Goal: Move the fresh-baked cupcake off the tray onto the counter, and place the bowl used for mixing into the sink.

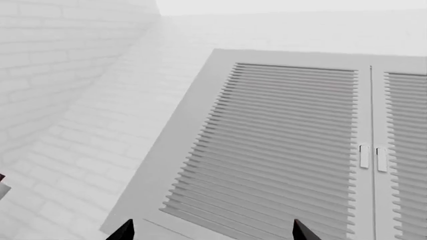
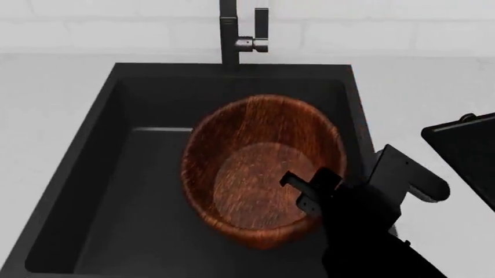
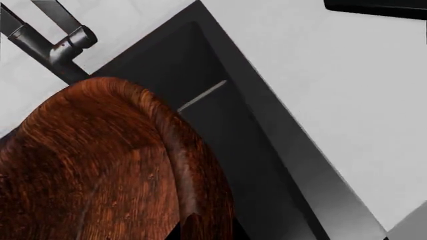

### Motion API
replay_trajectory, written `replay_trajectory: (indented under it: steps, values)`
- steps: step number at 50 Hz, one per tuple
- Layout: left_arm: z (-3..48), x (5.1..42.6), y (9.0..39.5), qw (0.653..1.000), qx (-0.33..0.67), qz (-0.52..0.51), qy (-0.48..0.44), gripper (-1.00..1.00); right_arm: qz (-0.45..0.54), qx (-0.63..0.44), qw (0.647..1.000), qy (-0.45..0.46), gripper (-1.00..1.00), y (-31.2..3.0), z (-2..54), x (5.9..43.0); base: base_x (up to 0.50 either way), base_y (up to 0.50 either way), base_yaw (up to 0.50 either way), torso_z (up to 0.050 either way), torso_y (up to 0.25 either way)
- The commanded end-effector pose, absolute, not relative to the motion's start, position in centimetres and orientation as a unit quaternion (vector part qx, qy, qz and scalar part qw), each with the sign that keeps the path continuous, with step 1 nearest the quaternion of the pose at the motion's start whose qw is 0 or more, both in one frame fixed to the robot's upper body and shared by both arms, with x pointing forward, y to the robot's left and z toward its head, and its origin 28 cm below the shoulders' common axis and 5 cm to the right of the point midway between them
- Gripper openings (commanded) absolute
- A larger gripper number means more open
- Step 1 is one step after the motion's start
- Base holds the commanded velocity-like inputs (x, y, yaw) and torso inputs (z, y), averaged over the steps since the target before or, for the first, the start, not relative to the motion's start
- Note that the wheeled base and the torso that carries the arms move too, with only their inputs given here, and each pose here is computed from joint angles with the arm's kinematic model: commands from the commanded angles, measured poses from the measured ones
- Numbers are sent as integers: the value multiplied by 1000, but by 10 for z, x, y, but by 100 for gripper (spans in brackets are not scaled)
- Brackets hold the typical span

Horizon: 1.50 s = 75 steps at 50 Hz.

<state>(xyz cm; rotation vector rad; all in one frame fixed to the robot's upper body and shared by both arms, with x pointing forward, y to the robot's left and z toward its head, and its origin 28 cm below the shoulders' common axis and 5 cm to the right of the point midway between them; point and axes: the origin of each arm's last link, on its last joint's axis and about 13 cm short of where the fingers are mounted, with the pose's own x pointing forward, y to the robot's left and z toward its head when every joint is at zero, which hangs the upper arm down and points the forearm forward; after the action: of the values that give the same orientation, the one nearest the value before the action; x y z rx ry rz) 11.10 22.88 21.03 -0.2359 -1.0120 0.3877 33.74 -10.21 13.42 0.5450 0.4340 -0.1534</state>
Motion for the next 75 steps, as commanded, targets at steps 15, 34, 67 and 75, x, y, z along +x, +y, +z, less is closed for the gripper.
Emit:
replay_trajectory:
  steps: [15, 34, 67, 75]
  values:
    - [211, 111, 228, 851, -113, 179, -480, 100, 37, 263, 905, 332, -100, -72, 88, 374, 15, 0, 3, 0, 0]
    - [209, 110, 228, 849, -112, 182, -483, 100, -17, 136, 984, 114, 100, -72, 149, 311, 12, -3, 0, 0, 0]
    - [208, 113, 225, 852, -103, 177, -481, 100, -57, 45, 927, -369, 100, -76, 177, 113, 0, -1, 0, 0, 0]
    - [207, 111, 226, 852, -103, 177, -482, 100, -52, 35, 921, -385, 100, -76, 186, 123, 0, 0, 0, 0, 0]
